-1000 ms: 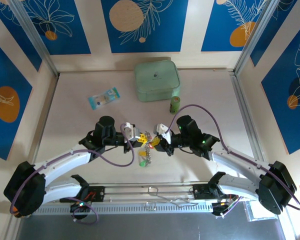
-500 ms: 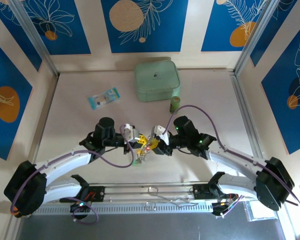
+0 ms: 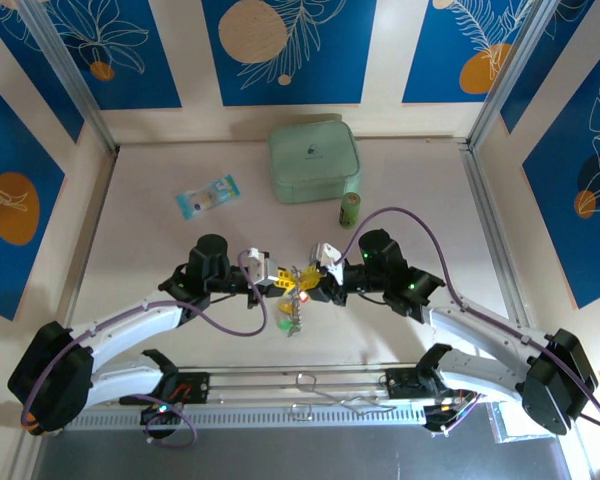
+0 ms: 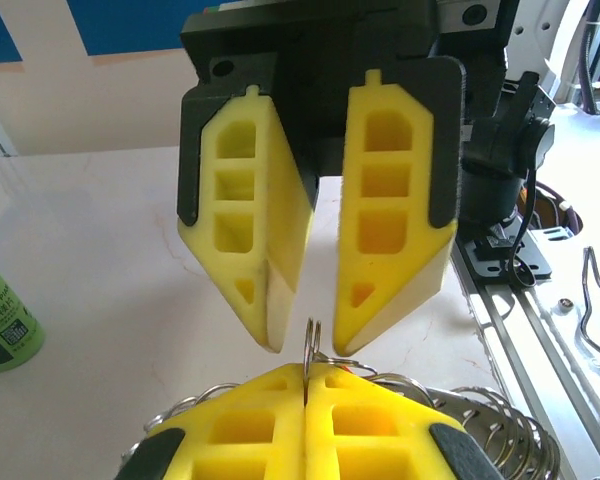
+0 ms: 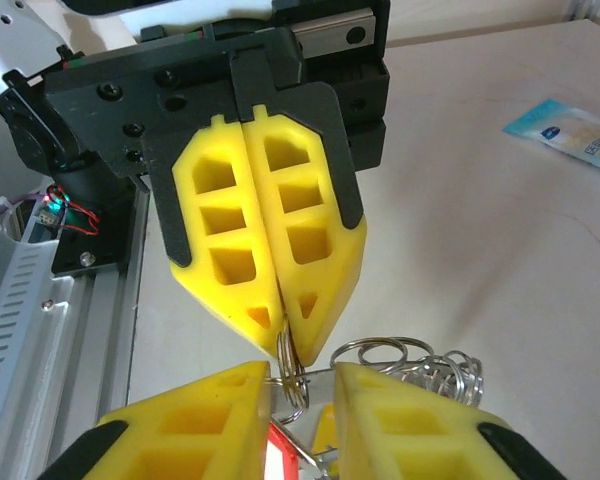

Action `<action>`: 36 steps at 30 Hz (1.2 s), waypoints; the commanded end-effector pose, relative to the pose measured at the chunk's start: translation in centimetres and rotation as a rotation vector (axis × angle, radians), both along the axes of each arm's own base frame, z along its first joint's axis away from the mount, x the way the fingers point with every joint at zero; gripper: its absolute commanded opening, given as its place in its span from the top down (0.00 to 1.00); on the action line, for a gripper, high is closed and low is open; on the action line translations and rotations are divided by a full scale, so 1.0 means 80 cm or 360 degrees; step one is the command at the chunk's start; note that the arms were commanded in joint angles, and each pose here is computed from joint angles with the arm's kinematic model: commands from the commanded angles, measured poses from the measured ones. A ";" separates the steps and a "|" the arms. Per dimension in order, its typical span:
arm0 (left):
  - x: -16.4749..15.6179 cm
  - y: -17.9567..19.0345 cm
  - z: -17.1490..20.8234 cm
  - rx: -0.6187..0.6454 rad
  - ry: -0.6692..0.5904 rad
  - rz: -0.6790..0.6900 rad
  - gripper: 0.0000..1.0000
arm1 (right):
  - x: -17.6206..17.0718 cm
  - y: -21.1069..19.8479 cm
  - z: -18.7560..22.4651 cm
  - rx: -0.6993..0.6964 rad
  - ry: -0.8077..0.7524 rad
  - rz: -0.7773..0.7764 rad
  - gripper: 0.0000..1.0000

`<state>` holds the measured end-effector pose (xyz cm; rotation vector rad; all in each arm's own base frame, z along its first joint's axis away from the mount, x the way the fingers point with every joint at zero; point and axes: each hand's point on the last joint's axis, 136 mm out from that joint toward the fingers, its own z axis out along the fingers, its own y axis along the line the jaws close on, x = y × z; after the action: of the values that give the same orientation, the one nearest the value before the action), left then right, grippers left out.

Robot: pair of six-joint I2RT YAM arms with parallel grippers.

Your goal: Put the keys on the keyring

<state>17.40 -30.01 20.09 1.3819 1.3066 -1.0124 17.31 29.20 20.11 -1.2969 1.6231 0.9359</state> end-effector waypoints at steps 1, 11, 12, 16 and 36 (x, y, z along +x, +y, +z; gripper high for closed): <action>-0.013 -0.002 0.020 -0.0096 -0.0066 -0.0087 1.00 | -0.003 0.002 -0.007 0.0014 0.0024 0.0022 0.80; -0.007 -0.003 0.021 -0.0093 -0.0050 -0.0046 1.00 | -0.005 0.006 -0.003 0.0009 0.0014 0.0068 1.00; -0.004 -0.003 0.018 -0.0072 -0.0043 -0.0019 0.94 | -0.006 0.005 -0.002 -0.0004 0.0005 0.0074 1.00; 0.008 0.003 0.002 0.0090 -0.0066 0.0064 0.69 | -0.006 -0.002 -0.002 -0.0138 -0.0046 0.0092 1.00; -0.003 0.001 0.000 0.0206 -0.0070 -0.0049 0.89 | -0.018 0.030 0.014 -0.0389 -0.0185 0.0291 1.00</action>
<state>17.42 -29.27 18.33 1.5186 1.4046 -0.8985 16.58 30.38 19.46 -1.6387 1.6659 0.7328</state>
